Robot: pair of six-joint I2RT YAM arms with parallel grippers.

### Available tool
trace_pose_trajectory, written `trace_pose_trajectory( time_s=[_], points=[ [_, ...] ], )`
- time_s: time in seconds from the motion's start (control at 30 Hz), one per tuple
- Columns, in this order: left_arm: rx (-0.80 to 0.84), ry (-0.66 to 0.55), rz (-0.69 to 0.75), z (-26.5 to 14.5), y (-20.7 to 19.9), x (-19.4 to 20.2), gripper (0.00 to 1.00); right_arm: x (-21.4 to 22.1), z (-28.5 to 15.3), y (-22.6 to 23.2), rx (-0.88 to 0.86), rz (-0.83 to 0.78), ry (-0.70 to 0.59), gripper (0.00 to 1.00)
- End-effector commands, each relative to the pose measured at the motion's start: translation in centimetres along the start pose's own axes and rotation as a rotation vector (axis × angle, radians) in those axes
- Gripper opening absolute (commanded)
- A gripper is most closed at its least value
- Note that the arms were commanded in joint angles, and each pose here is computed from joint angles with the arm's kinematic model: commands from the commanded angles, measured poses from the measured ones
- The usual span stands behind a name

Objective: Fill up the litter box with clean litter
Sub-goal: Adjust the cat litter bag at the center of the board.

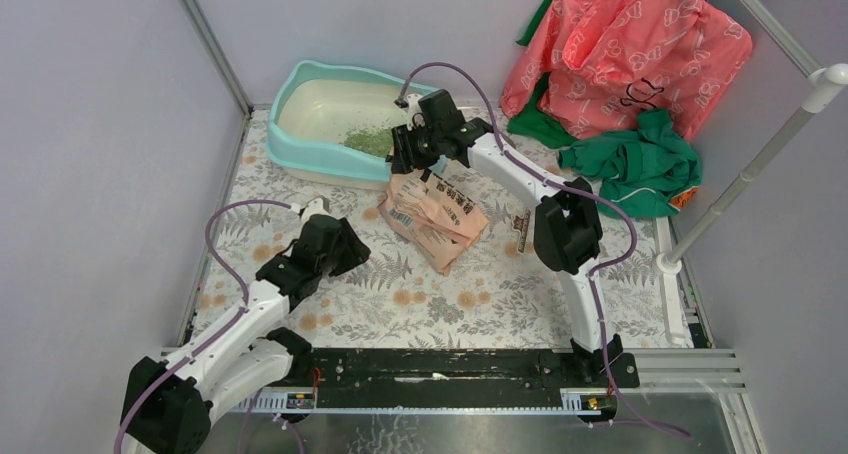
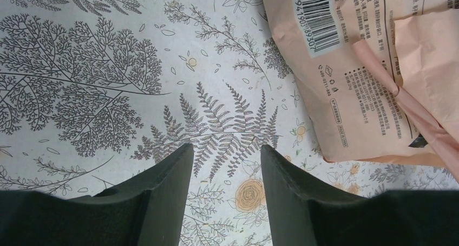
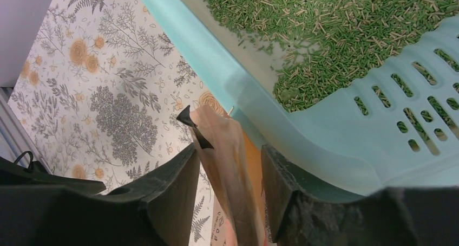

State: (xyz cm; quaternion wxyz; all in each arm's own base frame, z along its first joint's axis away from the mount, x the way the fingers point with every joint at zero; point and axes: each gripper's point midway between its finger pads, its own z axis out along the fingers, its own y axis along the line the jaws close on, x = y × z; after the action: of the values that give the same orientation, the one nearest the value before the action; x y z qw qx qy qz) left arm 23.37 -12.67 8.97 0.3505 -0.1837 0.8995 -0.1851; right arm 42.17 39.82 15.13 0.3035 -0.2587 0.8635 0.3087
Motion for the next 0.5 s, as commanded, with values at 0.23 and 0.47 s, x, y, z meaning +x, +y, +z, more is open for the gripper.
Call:
trace_pose_trajectory(
  time_s=[0.23,0.47],
  points=[
    [0.023,-0.031,0.001,-0.7,-0.3,-0.9,0.61,-3.6,-5.4,1.8,0.011,0.001,-0.117,0.66],
    [0.029,-0.045,-0.005,-1.2,-0.6,-1.4,0.74,-5.9,-10.6,0.3,0.079,0.042,-0.226,0.72]
  ],
)
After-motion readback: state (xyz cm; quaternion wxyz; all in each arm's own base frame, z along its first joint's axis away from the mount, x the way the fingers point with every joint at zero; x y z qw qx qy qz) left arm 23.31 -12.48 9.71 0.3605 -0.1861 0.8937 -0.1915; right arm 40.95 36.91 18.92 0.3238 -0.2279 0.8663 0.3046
